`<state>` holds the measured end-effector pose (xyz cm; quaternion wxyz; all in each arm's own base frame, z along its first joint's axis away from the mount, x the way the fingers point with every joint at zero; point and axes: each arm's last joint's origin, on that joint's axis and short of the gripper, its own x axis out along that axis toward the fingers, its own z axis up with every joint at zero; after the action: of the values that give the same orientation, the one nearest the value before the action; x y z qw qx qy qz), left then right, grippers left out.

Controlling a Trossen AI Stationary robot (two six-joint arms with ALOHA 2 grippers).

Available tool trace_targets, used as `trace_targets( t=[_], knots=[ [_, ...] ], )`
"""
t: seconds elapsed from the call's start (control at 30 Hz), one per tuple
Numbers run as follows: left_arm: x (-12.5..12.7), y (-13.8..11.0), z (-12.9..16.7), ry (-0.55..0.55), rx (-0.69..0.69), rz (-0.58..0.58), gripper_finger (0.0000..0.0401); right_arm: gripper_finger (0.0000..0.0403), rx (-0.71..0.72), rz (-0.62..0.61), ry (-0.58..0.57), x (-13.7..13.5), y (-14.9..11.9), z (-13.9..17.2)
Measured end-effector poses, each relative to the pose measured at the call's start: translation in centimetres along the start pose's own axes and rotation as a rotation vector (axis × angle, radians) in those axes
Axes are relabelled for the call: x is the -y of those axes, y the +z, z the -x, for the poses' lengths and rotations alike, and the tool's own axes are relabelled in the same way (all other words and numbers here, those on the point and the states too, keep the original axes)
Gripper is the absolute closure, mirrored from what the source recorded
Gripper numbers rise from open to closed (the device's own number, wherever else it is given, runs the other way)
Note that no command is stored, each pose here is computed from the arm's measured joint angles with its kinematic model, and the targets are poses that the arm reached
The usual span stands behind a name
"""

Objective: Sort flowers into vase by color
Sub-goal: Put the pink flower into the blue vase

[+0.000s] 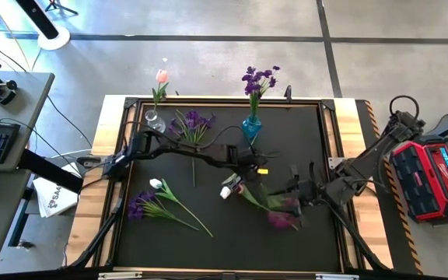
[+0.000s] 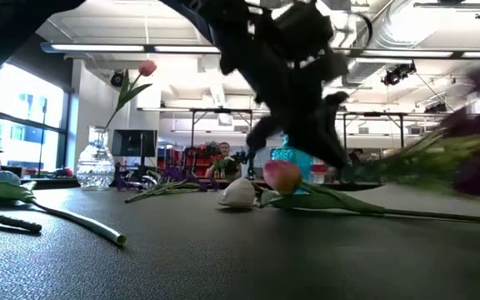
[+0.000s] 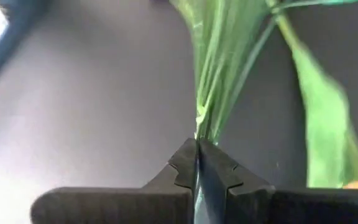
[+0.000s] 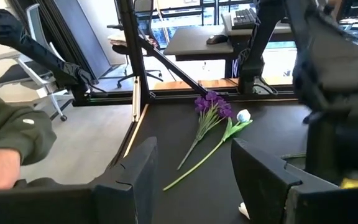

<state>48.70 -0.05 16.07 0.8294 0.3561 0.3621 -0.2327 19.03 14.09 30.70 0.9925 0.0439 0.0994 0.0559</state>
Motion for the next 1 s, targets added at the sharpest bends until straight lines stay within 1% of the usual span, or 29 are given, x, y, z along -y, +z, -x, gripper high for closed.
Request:
trace_targets(
  t=[0.07,0.17,0.27,0.4,0.47,0.53,0.63,0.7,0.77,1.0],
  knots=[
    [-0.5,0.0,0.4,0.013,0.013,0.066,0.0400,0.0226,0.003,0.003,-0.002,-0.3,-0.1,0.2],
    [-0.3,-1.0,0.1,-0.018,-0.024,0.096,0.0386,0.0226,0.011,0.009,-0.026,-0.6,-0.1,0.5],
    [0.3,-1.9,-1.0,-0.039,-0.047,0.100,0.0358,0.0226,0.019,0.012,-0.051,-0.8,-0.2,0.6],
    [0.7,-2.6,-2.2,-0.052,-0.057,0.137,0.0307,0.0226,0.016,0.025,-0.065,-0.9,-0.3,0.5],
    [0.6,-2.7,-2.5,-0.031,-0.058,0.149,0.0282,0.0226,0.012,0.026,-0.069,-0.9,-0.4,0.4],
    [0.4,-2.8,-2.6,0.024,-0.088,0.155,0.0263,0.0226,0.005,0.031,-0.070,-0.9,-0.6,0.3],
    [0.3,-2.9,-2.6,0.063,-0.126,0.140,0.0252,0.0226,0.003,0.030,-0.078,-0.9,-0.6,0.3],
    [0.2,-2.9,-2.6,0.063,-0.124,0.141,0.0260,0.0226,0.003,0.026,-0.078,-0.9,-0.6,0.3],
    [0.2,-2.9,-2.6,0.066,-0.121,0.141,0.0279,0.0226,0.003,0.027,-0.078,-0.9,-0.6,0.3],
    [-0.1,-3.4,-2.5,0.062,-0.134,0.151,0.0383,0.0226,0.003,0.027,-0.078,-0.9,-0.6,0.3]
  ],
)
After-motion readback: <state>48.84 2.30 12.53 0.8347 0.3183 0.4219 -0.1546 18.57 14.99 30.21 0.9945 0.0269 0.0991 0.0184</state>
